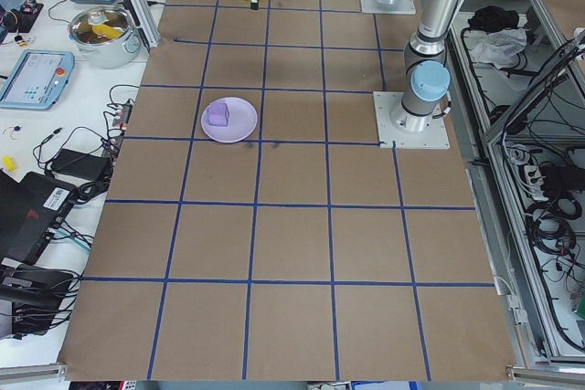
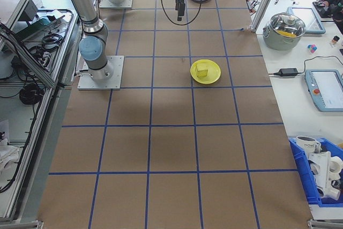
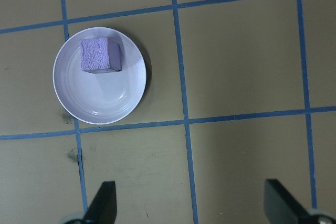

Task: Sort blocks by color into plates

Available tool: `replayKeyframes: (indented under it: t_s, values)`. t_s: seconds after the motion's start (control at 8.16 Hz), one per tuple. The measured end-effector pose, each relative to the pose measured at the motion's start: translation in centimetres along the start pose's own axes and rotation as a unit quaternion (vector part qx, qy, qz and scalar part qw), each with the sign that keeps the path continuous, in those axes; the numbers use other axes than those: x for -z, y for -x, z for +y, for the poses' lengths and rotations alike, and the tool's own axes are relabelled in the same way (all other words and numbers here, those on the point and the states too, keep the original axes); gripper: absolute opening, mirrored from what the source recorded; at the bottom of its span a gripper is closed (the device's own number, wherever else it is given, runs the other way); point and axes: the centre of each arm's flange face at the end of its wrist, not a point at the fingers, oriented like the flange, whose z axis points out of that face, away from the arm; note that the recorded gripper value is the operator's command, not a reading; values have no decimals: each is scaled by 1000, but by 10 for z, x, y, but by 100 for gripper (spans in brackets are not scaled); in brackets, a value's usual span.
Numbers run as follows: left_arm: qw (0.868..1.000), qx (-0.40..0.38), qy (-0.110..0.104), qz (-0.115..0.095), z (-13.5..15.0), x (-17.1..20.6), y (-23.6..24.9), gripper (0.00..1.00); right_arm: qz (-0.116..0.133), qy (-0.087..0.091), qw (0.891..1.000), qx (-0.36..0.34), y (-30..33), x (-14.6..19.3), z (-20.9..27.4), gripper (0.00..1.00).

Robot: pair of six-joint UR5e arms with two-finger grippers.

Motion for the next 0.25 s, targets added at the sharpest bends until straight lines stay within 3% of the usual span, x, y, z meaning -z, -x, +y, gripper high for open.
replayKeyframes:
  t_s: [0.25]
  values:
    - [1000, 1, -1, 0, 1, 1, 1, 100, 0, 0, 1000, 1, 0, 0, 0, 100]
